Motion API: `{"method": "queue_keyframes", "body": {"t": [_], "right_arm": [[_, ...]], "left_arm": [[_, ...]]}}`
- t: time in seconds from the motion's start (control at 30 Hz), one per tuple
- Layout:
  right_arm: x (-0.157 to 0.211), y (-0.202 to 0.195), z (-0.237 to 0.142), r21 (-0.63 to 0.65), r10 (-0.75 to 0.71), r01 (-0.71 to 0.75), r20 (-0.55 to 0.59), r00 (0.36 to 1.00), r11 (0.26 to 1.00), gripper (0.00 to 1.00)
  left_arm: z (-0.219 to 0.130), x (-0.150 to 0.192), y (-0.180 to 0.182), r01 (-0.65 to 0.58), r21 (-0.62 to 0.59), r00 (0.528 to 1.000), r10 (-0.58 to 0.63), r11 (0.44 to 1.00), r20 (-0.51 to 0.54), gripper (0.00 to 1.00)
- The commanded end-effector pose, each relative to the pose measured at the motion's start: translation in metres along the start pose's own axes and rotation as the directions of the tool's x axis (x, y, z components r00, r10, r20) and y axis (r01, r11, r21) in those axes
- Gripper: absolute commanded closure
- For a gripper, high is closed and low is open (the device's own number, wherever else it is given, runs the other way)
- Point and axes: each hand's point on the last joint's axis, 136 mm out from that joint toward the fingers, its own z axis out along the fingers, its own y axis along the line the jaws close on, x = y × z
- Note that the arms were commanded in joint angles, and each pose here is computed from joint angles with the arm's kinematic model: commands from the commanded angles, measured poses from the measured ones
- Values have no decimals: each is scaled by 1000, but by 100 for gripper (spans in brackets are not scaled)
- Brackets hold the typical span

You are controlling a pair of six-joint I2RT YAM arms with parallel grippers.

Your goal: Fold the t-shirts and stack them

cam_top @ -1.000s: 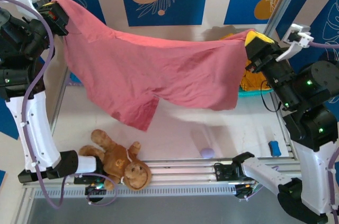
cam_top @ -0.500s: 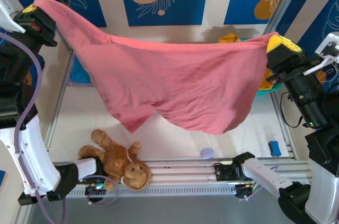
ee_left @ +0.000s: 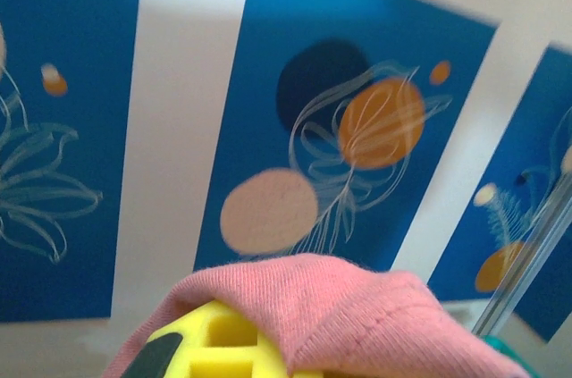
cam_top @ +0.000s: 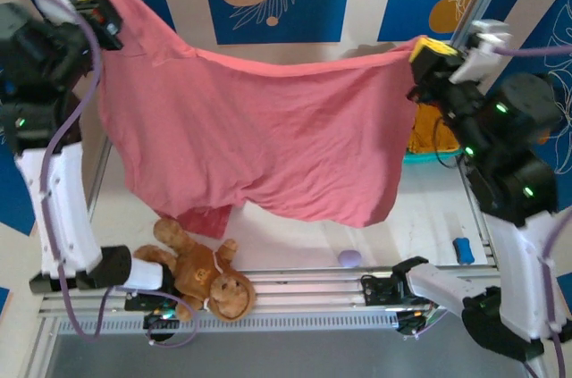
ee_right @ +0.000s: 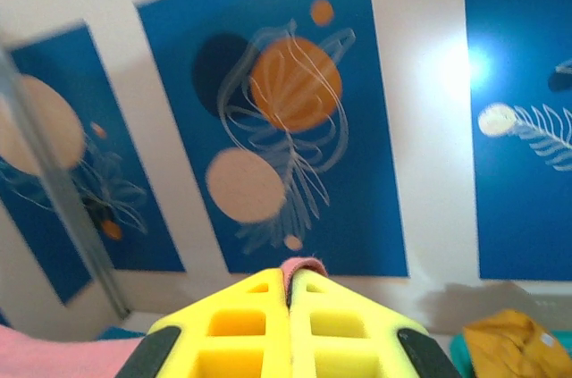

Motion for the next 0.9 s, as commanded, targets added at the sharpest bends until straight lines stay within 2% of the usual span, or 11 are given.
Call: {"method": "queue_keyframes", "body": {"t": [0.0,0.23,0.4,0.47,0.5,0.53,0.57,0.6,0.7,0.87], "right_arm": [[39,-24,60,112,-93,101,-75,993,989,100],[148,-76,187,199,-100,174,-335,937,964,100],[245,-127,252,276,5,198,-593,805,941,100],[269,-143,268,297,32,210,-641,767,931,99],[278,-149,274,303,38,218,-659,751,928,85],[283,-153,277,307,42,226,-672,740,925,71],[285,-157,278,320,46,239,-679,733,917,56],[283,-157,277,324,42,251,-683,729,912,44],[275,-151,268,311,19,277,-696,718,909,33],[264,-124,232,272,7,271,-718,696,923,30]], "left_arm": [[61,53,28,-56,-38,991,50,998,-123,100],[167,159,91,-50,-76,952,25,996,-304,100],[223,253,140,-32,-136,890,-34,990,-455,100],[238,278,153,-15,-159,872,-65,987,-485,100],[245,290,159,6,-165,865,-88,986,-494,100],[250,298,161,28,-165,860,-107,986,-498,77],[253,305,165,43,-175,855,-127,984,-503,43],[254,310,167,51,-183,849,-139,982,-509,35],[248,317,167,79,-202,826,-178,976,-535,33],[220,316,161,85,-227,773,-208,970,-599,26]]}}
